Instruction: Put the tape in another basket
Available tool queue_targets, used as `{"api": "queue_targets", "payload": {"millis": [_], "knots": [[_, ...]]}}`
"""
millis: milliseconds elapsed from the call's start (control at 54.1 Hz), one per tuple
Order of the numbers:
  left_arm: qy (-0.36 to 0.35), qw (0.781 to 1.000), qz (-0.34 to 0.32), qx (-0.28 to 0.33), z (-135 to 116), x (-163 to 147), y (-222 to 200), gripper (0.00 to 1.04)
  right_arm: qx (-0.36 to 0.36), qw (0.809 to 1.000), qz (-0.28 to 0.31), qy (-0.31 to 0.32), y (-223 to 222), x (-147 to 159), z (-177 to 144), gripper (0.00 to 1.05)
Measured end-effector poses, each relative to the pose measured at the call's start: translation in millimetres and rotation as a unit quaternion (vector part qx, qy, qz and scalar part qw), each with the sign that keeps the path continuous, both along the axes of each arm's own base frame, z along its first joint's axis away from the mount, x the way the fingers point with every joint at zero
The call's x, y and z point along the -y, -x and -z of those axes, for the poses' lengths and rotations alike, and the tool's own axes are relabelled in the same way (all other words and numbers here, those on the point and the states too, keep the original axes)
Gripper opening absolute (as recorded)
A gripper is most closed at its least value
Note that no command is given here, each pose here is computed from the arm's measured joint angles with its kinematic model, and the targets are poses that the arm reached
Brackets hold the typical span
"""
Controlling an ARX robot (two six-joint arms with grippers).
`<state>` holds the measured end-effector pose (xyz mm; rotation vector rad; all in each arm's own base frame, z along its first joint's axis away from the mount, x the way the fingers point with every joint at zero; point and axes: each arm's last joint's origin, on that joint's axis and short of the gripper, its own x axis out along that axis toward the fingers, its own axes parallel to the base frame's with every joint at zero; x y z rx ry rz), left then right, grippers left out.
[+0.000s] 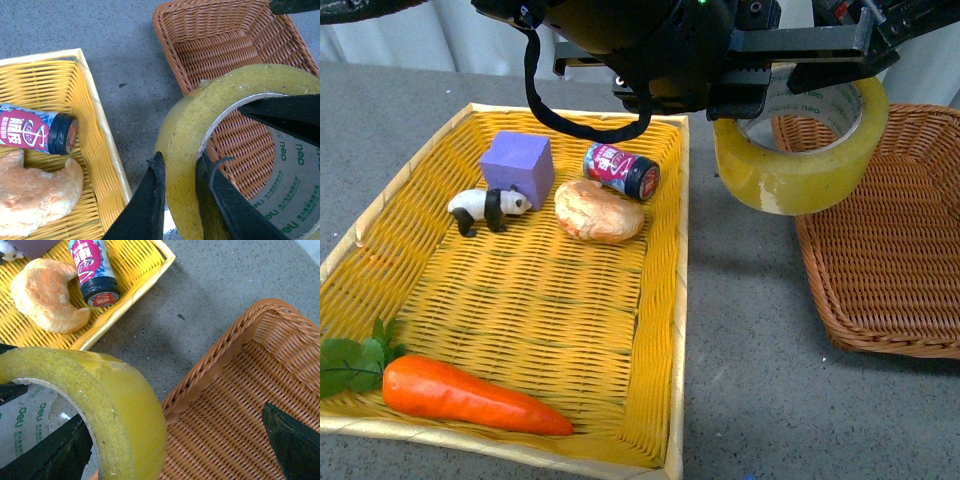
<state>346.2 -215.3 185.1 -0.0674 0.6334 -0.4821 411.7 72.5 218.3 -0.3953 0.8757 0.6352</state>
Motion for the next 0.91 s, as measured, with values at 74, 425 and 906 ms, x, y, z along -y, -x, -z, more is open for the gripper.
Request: {"api": "queue_targets", "payload": {"millis": [74, 425, 906], "knots": [[0.0, 1.0, -0.001, 0.001, -0.7, 0.1, -0.4, 0.14, 0.003, 1.0, -0.004, 0.003, -1.6, 0.1, -1.1, 0.96], [-0.001, 1.0, -0.005, 0.002, -0.7, -0.3, -0.7, 0.14, -0.008, 1.0, -0.026, 0.001, -1.0, -6.1, 3.7, 0.53], [0.003, 1.0, -0.008, 0.01, -5.1, 0.0, -3.4, 0.14, -0.006, 0.999, -0.046, 0.011, -0.1, -10.8, 6.0, 0.17]]}}
